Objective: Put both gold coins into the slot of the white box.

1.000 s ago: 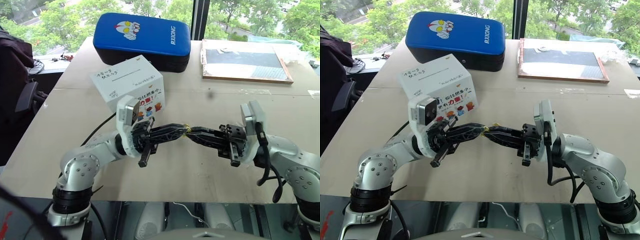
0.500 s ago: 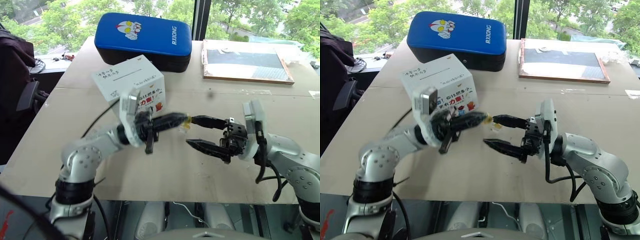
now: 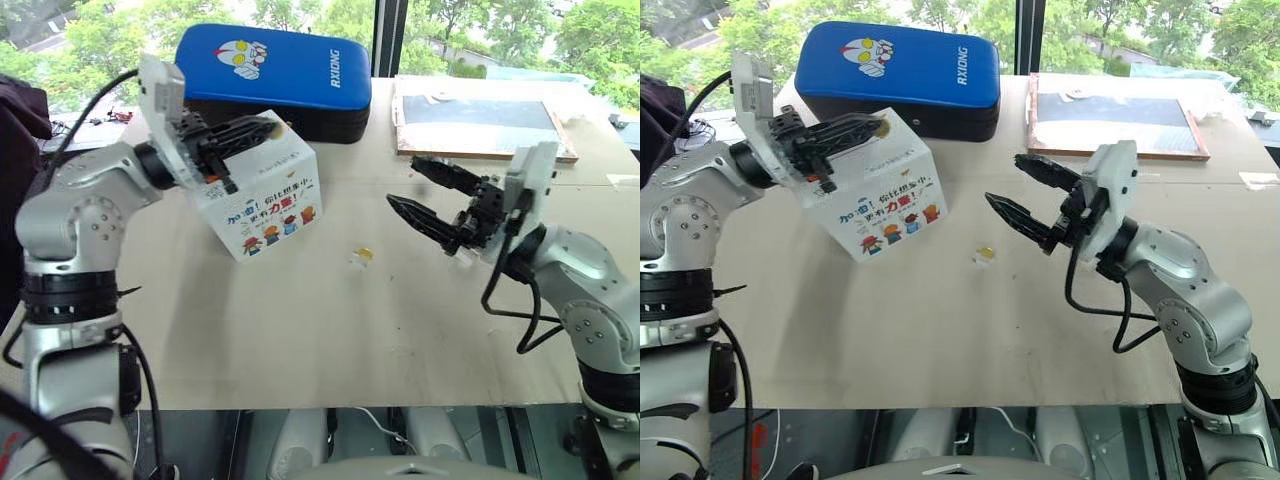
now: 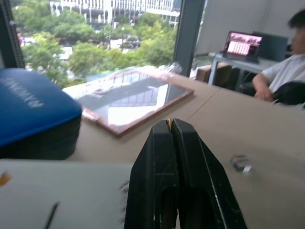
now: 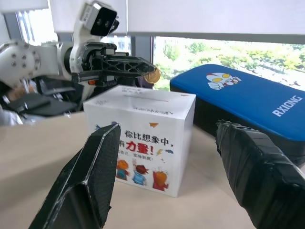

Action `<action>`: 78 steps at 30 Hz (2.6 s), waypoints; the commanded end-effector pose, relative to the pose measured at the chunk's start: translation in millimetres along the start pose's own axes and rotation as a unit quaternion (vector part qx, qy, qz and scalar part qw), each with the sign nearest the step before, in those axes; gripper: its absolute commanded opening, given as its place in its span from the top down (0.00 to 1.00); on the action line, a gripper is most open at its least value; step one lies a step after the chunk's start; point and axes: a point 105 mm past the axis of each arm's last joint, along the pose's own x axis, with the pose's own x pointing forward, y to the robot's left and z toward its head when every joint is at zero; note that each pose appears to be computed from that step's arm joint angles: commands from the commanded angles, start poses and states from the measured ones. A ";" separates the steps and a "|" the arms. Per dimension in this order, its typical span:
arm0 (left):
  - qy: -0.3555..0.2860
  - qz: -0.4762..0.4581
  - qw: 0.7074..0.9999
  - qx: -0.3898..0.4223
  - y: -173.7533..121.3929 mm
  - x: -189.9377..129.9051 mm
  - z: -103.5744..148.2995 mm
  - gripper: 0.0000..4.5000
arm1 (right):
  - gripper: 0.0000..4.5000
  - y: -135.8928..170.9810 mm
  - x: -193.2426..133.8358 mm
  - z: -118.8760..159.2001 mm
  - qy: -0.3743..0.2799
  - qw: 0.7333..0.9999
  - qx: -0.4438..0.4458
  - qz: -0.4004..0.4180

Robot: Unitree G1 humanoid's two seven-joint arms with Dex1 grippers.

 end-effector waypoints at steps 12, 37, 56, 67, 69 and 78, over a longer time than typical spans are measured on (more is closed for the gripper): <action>0.107 -0.009 0.994 0.016 30.8 -21.3 -32.3 1.00 | 0.24 10.7 0.8 5.3 0.001 1.000 -0.020 0.014; 0.148 0.021 0.986 0.071 56.0 -22.4 -46.0 0.52 | 0.23 15.1 2.3 2.3 -0.001 1.000 -0.015 0.010; 0.160 -0.171 0.966 0.111 -83.1 -13.0 -38.4 0.03 | 0.23 8.9 9.7 -119.5 0.141 0.990 0.031 0.007; 0.206 -0.122 0.969 0.061 -109.3 -19.0 -78.1 0.03 | 0.23 10.8 17.1 -135.0 0.136 0.989 0.054 0.008; 0.215 -0.110 0.968 0.064 -105.9 -20.6 -81.3 0.03 | 0.23 11.1 16.8 -136.4 0.137 0.989 0.058 0.009; 0.232 -0.097 0.965 0.073 -98.1 -21.0 -89.8 0.00 | 0.95 10.2 18.9 -147.0 0.150 0.986 0.070 0.002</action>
